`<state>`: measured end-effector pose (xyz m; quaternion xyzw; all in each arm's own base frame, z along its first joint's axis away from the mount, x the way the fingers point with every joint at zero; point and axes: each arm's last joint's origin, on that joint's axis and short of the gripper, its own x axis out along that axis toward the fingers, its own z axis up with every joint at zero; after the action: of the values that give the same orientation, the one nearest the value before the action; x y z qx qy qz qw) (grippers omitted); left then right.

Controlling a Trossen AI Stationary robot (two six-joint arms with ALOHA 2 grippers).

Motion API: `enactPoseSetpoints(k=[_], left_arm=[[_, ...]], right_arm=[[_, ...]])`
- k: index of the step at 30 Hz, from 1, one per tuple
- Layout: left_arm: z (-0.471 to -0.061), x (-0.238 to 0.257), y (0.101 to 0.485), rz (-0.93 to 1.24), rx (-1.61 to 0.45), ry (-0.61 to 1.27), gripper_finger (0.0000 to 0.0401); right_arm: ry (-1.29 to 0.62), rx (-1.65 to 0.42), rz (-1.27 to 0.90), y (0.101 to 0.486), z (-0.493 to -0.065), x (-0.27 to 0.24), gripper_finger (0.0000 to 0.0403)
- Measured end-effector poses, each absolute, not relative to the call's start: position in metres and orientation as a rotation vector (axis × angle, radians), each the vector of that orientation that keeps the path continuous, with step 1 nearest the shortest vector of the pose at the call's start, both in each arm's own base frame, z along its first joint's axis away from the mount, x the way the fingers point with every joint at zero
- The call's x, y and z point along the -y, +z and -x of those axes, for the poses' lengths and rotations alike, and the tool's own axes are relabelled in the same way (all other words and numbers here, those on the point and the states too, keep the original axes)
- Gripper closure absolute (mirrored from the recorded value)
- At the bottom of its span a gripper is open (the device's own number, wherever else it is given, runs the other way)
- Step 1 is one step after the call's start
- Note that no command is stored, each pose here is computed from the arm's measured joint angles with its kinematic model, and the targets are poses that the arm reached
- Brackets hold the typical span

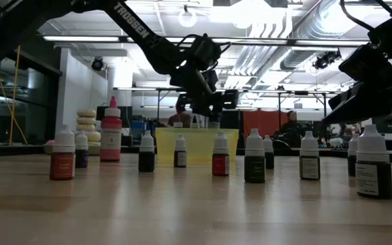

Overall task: Pick & Place food coloring
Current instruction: Put the large blue food coloring bottle into the yellow bin

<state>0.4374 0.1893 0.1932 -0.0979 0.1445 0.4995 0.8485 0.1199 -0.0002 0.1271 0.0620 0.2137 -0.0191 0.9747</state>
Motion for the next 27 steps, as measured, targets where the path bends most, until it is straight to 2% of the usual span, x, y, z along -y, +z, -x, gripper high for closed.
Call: enactPoseSetpoints(k=[19,27], left_arm=[[-0.44,-0.192,0.174,0.233,-0.31,1.098,0.0297],[-0.446,-0.203,0.196,0.249,-0.296,1.091,0.0297]], right_arm=[[-0.039,-0.431,-0.125,0.127,-0.12,0.0,0.0402],[-0.039,-0.432,-0.125,0.127,-0.12,0.0,0.0402]])
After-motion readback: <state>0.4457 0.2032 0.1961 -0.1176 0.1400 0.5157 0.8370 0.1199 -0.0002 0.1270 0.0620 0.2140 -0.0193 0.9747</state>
